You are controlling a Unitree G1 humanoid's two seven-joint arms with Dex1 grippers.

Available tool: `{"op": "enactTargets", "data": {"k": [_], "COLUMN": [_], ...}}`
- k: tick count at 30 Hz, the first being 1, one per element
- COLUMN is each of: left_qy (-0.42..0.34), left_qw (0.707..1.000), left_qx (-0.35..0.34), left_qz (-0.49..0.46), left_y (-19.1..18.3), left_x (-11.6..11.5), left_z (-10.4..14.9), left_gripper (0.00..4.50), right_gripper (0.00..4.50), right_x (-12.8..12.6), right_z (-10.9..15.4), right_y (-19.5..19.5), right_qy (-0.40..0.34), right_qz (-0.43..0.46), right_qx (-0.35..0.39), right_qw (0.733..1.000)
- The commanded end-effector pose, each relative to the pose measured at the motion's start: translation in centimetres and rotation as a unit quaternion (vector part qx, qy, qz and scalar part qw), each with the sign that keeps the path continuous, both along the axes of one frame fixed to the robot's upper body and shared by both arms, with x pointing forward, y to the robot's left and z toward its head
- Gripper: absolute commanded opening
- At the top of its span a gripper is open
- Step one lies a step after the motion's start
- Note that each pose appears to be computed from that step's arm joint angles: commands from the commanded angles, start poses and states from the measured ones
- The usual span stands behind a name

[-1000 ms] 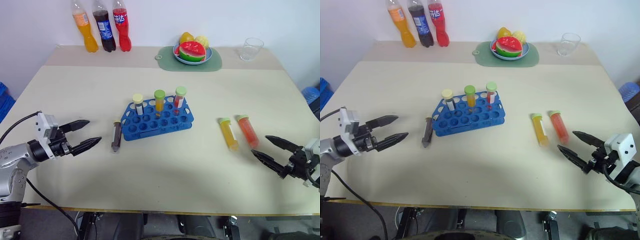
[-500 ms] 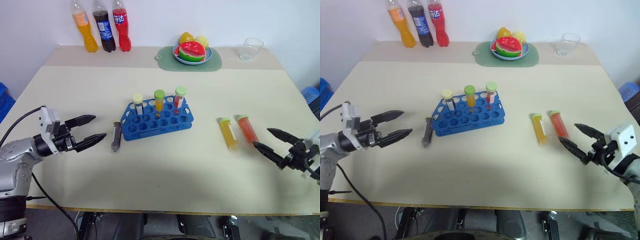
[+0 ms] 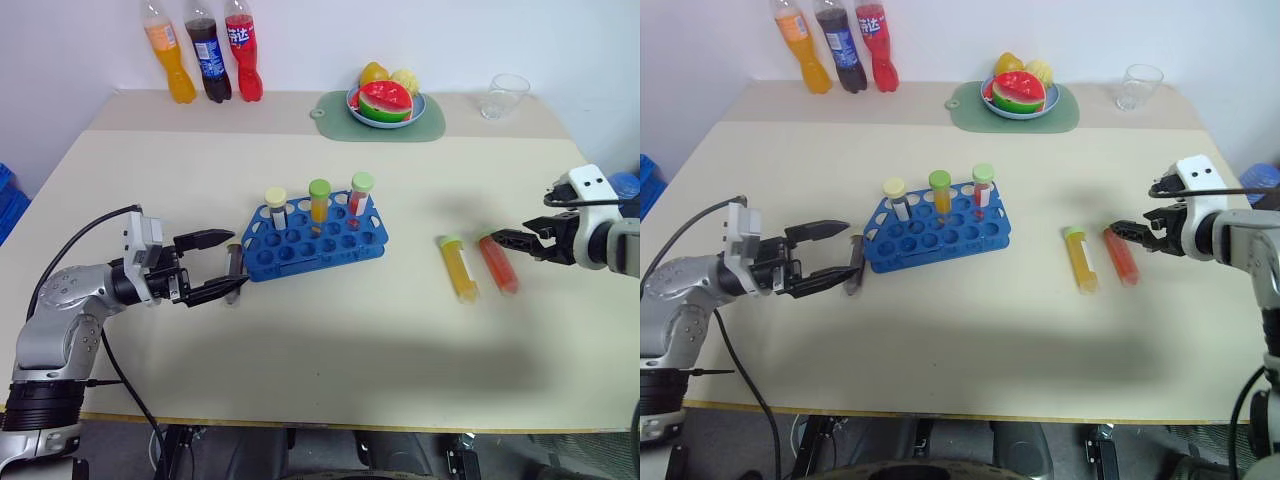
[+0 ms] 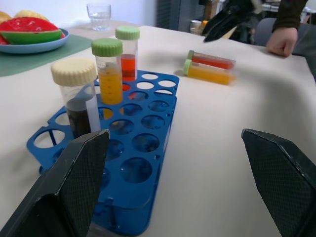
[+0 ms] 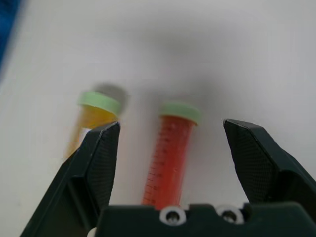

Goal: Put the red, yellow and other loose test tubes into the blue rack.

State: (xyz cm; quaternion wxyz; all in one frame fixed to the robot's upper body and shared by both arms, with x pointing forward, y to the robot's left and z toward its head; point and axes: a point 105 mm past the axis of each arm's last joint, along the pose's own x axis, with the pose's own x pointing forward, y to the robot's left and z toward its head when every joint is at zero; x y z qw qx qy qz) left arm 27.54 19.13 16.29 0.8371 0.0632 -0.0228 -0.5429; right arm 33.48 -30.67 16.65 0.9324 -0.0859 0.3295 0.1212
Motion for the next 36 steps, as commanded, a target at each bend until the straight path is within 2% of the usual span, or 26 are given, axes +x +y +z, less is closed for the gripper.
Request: {"op": "enactTargets", "data": {"k": [1, 16, 19, 23, 26, 30, 33, 36], "left_qy": [-0.020, -0.011, -0.009, -0.008, -0.007, -0.010, -0.011, -0.013], "left_qw": [1.000, 1.000, 1.000, 0.999, 0.999, 0.999, 0.998, 0.998], "left_qx": [0.003, -0.010, -0.012, -0.015, -0.016, -0.021, -0.025, -0.028], "left_qz": [-0.004, 0.019, 0.022, 0.029, 0.032, 0.039, 0.048, 0.054], "left_y": [-0.4, -0.4, -0.4, -0.3, -0.3, -0.3, -0.1, -0.1], "left_x": [-0.5, -1.7, -1.9, -2.0, -2.1, -2.1, -2.1, -2.0], "left_z": [0.6, 0.4, 0.4, 0.4, 0.3, 0.4, 0.4, 0.2], "left_gripper": [4.41, 4.41, 4.50, 4.50, 4.50, 4.50, 4.50, 4.50], "right_gripper": [3.70, 3.70, 2.80, 0.88, 0.75, 0.75, 0.75, 0.75], "right_x": [0.6, 2.6, 2.9, 3.3, 3.2, 3.4, 4.0, 4.1], "right_z": [0.2, -2.9, -3.8, -3.8, -3.8, -2.0, 1.9, 6.0], "right_y": [-0.7, 1.2, 1.0, 0.7, 0.5, -0.3, 0.5, 2.0], "right_qy": [0.019, 0.131, 0.145, 0.146, 0.145, 0.094, -0.026, -0.172], "right_qz": [-0.015, -0.002, -0.001, 0.008, 0.021, 0.039, 0.081, 0.116], "right_qx": [-0.001, 0.051, 0.037, 0.014, 0.008, 0.004, 0.052, 0.114], "right_qw": [1.000, 0.990, 0.989, 0.989, 0.989, 0.995, 0.995, 0.972]}}
